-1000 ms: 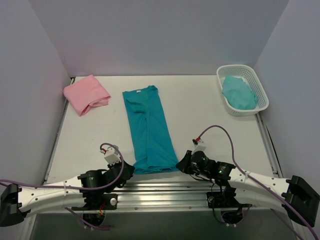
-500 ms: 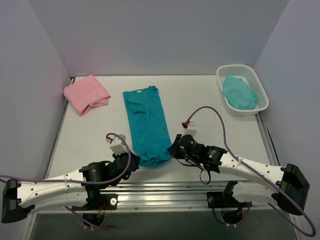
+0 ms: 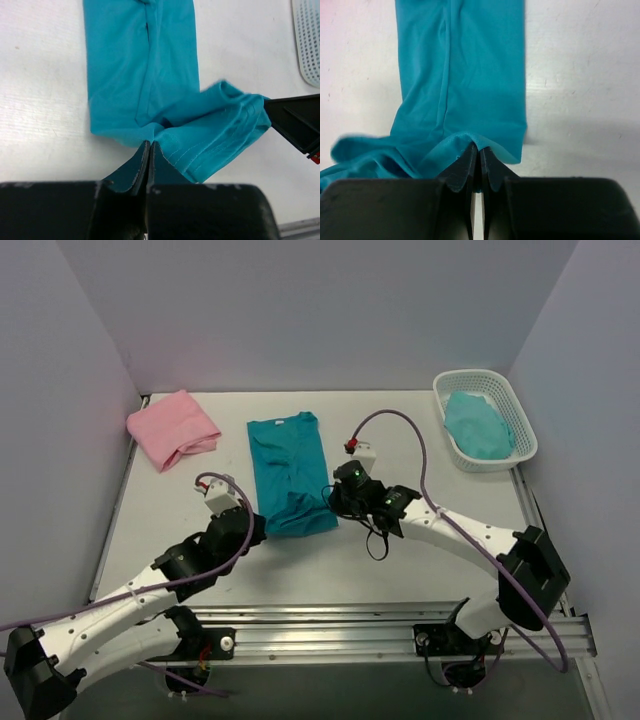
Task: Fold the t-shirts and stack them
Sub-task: Fold the folded rectangular tshirt in 1/3 of the way
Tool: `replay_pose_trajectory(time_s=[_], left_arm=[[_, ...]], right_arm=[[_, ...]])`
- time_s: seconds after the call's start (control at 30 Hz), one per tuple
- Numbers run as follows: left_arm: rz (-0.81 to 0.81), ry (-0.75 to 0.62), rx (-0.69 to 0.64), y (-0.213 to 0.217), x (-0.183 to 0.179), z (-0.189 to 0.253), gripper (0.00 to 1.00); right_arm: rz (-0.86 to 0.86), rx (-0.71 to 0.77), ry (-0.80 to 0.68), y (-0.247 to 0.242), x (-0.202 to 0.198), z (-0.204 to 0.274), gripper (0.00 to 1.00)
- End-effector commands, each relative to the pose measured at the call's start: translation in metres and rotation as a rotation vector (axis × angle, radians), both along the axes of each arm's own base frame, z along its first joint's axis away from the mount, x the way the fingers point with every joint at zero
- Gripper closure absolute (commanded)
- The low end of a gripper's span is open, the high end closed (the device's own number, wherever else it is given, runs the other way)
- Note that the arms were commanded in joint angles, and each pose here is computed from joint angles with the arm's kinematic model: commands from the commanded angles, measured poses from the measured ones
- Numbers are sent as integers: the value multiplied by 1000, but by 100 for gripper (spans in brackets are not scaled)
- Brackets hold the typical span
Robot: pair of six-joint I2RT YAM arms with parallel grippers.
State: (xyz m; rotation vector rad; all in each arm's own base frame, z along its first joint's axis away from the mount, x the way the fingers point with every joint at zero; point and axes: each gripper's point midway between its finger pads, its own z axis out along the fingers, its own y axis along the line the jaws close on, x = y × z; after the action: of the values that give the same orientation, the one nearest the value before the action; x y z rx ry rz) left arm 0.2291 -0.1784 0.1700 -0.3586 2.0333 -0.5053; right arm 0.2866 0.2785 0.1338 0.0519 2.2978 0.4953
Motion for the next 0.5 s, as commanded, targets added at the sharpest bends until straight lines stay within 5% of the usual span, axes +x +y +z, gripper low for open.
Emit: replay_pose_trajectory(time_s=[0.0, 0.47], left_arm=[[-41, -53, -31, -3, 24, 15, 98], [-33, -30, -40, -5, 101, -14, 98]], right_arm=[[-5, -26, -19, -1, 28, 9, 100], [-12, -81, 118, 35, 108, -53, 100]])
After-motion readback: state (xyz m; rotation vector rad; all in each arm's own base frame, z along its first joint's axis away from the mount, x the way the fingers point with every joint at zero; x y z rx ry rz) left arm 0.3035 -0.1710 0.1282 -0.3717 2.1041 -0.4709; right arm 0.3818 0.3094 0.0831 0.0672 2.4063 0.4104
